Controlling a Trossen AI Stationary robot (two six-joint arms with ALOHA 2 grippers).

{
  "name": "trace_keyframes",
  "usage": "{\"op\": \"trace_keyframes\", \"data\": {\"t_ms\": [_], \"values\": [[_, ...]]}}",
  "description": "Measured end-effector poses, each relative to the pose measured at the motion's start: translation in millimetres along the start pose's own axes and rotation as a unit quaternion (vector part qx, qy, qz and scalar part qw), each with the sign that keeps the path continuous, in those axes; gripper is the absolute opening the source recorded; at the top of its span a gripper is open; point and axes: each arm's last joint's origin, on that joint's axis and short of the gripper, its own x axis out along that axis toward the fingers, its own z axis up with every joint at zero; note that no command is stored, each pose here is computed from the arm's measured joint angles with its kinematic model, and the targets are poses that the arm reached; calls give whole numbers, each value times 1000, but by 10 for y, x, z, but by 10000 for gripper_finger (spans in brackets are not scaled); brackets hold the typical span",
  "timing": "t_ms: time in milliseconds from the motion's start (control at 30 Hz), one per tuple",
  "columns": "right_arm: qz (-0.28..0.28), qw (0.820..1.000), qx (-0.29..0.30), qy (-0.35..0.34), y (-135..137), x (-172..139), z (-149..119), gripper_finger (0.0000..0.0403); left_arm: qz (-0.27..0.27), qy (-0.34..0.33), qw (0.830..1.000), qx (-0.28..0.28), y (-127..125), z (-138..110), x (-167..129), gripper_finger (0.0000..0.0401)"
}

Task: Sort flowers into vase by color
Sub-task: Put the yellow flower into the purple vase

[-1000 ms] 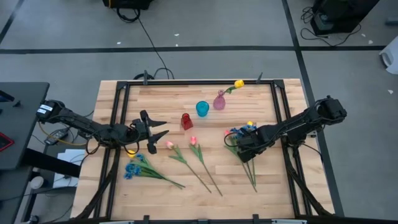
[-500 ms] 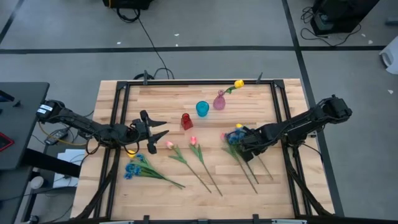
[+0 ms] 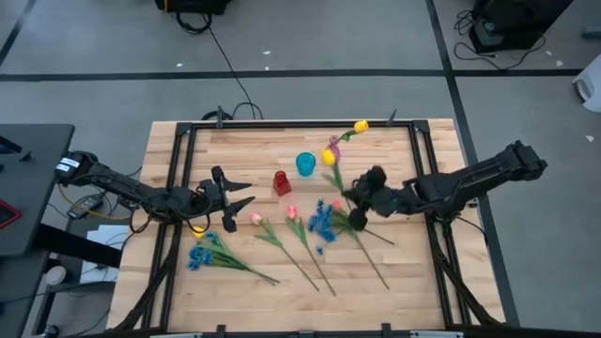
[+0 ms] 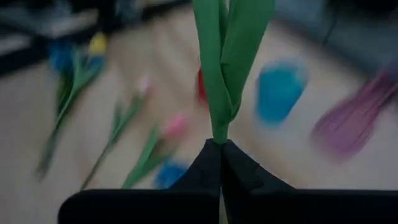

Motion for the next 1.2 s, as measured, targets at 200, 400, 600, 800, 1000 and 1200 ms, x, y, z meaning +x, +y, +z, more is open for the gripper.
{"op": "trace_keyframes", "data": {"t_ms": [200, 400, 600, 800, 1000, 1200], "values": [[-63, 981, -120, -135, 2, 145, 313, 7, 0, -1, 1000, -1, 0, 3, 0, 188], [-141, 936, -233, -222, 83, 562, 493, 8, 0, -3, 1000, -1, 1, 7, 0, 188], [-251, 905, -247, -239, -87, 785, 607, 8, 0, 2, 1000, 2, 0, -5, 0, 188], [-273, 900, -243, -237, -282, 875, 678, 8, 0, 2, 1000, 2, 0, -4, 0, 188], [-255, 913, -219, -230, -460, 966, 700, 8, 0, 1, 1000, 1, 0, -2, 0, 188], [-260, 920, -217, -198, -584, 1095, 646, 8, 0, 2, 1000, 2, 0, -5, 0, 188]]}}
